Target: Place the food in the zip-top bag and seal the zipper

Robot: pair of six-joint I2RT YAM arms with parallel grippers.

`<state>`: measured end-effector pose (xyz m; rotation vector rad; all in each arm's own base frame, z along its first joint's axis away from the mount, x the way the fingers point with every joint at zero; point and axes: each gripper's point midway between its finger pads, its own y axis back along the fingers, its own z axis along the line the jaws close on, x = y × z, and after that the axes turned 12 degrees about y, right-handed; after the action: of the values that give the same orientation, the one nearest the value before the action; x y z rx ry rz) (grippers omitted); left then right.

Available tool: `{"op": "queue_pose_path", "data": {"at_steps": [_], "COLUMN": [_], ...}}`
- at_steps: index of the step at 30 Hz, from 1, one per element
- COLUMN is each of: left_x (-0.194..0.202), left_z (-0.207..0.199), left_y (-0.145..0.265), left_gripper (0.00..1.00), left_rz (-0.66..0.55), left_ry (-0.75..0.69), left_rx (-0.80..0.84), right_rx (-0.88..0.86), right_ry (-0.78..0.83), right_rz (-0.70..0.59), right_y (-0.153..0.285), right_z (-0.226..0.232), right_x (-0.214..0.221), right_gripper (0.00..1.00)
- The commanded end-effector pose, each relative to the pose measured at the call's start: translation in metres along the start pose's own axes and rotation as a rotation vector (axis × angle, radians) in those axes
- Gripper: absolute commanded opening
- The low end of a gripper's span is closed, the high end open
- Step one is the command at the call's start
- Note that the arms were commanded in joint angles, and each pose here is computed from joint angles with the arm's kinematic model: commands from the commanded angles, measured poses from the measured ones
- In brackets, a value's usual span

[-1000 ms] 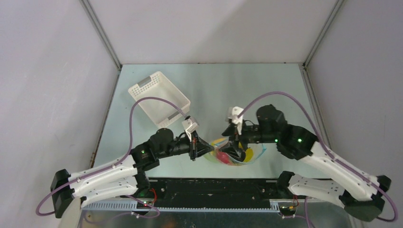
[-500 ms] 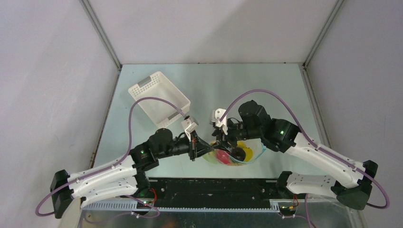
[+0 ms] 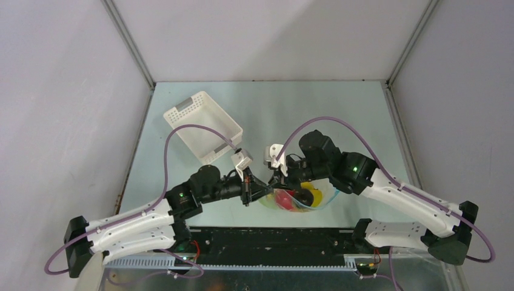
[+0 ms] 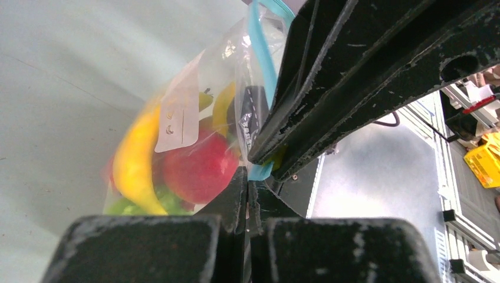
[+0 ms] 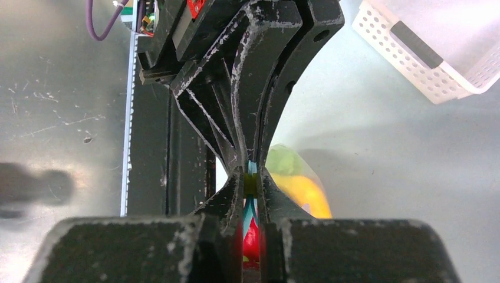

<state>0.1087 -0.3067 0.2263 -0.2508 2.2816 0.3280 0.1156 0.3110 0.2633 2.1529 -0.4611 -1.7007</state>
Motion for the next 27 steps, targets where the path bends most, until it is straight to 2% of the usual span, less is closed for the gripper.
{"op": "queue_pose_path", "data": {"at_steps": [1,6,17,23,27], "left_x": [-0.041,-0.048,-0.043,-0.045,-0.039], "left_z": [-0.022,-0.019,-0.019,-0.016,-0.018], "left_y": [0.007,0.011,0.017,0.018,0.013], "left_gripper": [0.00,0.00,0.00,0.00,0.00], "left_rz": [-0.168,-0.228,-0.247,-0.263,-0.226], "left_ry": [0.003,0.038,0.037,0.041,0.032], "left_rx": [0.038,0.024,0.049,0.037,0.047], "right_rx": [0.009,-0.013,0.044,0.032,0.078], "right_ry": [0.036,0.011,-0.036,-0.067,-0.075], "right_rz": [-0.034,0.004,0.096,0.094,0.034], "right_y": [0.012,0.011,0.017,0.018,0.019], "right_z": [0.000,0.005,-0.003,0.002,-0.006], "right_x": [-0.017,-0.007,0.014,0.013,-0.002], "right_gripper": [0.05,0.01,0.05,0.05,0.00]}}
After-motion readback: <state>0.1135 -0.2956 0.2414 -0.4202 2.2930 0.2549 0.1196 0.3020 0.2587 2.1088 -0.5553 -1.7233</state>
